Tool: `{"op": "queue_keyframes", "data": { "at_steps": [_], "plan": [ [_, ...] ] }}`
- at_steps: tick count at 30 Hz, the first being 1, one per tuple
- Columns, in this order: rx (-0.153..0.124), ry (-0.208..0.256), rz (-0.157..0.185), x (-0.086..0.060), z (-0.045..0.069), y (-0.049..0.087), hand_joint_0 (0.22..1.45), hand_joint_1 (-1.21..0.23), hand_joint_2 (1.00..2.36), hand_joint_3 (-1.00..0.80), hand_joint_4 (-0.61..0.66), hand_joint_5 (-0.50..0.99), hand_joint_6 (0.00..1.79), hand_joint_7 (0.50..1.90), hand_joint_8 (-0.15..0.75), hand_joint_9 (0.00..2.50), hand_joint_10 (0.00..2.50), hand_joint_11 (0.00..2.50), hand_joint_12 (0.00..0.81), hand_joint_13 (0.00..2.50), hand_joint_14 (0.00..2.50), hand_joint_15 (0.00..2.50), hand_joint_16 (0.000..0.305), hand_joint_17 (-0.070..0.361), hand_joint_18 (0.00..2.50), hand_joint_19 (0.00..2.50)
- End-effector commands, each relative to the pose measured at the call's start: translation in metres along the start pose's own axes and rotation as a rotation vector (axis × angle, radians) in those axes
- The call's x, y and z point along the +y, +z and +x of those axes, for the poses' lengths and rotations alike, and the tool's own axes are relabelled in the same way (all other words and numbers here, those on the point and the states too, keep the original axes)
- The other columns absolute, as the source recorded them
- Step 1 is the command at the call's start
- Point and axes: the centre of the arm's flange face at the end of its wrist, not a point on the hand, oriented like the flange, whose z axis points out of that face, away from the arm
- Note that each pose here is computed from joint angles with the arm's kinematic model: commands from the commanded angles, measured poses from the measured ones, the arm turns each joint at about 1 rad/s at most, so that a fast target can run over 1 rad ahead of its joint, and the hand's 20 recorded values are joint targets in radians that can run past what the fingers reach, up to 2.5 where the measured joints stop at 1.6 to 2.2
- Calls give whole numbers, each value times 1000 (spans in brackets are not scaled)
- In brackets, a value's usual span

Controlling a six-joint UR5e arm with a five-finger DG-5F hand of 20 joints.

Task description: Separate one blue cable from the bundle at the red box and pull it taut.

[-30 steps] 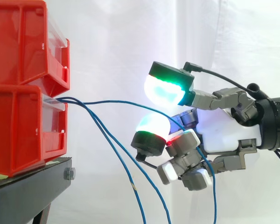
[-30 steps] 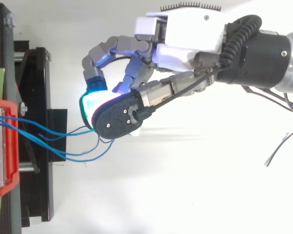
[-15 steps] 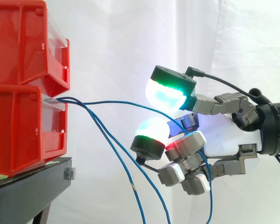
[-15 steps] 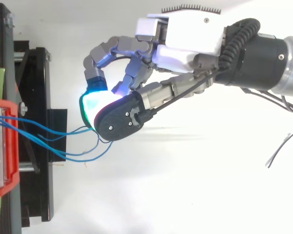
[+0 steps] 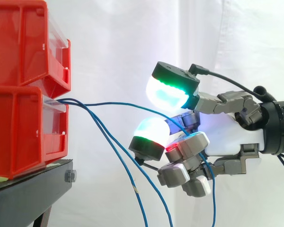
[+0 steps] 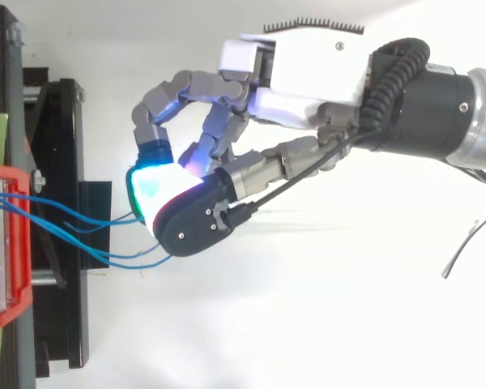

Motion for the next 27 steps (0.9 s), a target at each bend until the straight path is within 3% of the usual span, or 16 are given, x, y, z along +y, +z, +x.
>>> {"op": "queue_keyframes", "data": {
  "at_steps": [1,14,20,27],
  "plan": [
    [4,-19,-8,1,3,1,496,-664,1000,-500,277,-229,838,1175,392,1124,131,1759,466,1295,16,1290,66,149,1185,807],
    [13,-35,-18,4,12,2,518,-660,1000,-500,271,-228,840,1176,382,1120,203,1789,444,1316,15,1356,64,145,1176,815],
    [16,-35,-20,4,14,2,589,-646,1000,-497,251,-227,836,1200,358,1122,176,1850,421,1312,15,1390,60,136,1144,855],
    [16,-35,-19,3,14,2,632,-708,1017,-289,244,-226,849,1229,363,1093,196,1854,414,1302,14,1396,60,135,1140,847]
  ]
}}
